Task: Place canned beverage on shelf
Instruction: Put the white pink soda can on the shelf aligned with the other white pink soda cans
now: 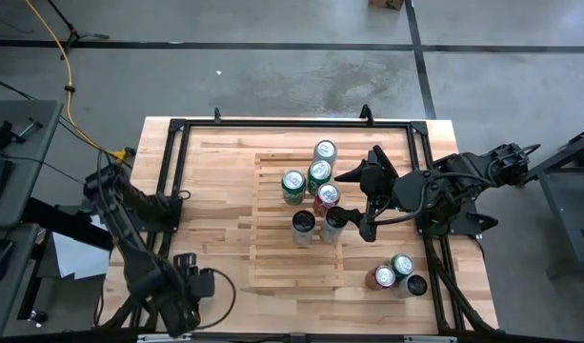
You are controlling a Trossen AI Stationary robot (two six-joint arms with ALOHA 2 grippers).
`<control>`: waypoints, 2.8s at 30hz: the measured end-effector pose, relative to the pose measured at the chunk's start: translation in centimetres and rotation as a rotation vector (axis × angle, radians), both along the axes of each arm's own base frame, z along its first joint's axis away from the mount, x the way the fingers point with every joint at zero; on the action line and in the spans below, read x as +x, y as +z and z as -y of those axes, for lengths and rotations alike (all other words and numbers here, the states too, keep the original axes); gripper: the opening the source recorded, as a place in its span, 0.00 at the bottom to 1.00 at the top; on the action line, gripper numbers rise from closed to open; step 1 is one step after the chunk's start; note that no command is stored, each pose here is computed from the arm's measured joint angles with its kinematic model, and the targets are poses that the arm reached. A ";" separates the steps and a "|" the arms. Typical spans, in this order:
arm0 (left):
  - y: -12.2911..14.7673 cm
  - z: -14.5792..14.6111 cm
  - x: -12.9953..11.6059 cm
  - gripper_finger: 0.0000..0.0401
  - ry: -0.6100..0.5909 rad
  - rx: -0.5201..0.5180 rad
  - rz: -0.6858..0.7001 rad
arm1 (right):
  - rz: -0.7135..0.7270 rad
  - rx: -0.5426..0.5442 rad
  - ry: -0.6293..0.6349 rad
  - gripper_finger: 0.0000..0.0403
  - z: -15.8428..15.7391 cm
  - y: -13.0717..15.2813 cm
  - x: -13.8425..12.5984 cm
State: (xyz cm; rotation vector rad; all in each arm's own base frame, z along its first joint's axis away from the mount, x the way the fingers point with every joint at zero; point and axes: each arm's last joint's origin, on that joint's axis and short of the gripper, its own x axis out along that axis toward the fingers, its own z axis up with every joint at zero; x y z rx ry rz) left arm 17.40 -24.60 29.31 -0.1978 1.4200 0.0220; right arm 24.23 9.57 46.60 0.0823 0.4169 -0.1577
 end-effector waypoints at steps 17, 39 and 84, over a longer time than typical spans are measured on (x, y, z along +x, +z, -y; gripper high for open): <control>20.5 -13.3 -2.3 0.59 0.228 -0.220 0.830 | 0.102 0.058 0.039 0.85 -0.3 1.0 0.5; 23.1 -18.1 2.0 0.59 0.644 0.023 1.121 | 0.247 -0.287 -0.111 0.85 -0.8 1.7 3.6; 20.1 -17.9 8.3 0.59 0.244 0.189 0.957 | 0.081 -0.323 -0.012 0.85 -0.1 -2.4 8.5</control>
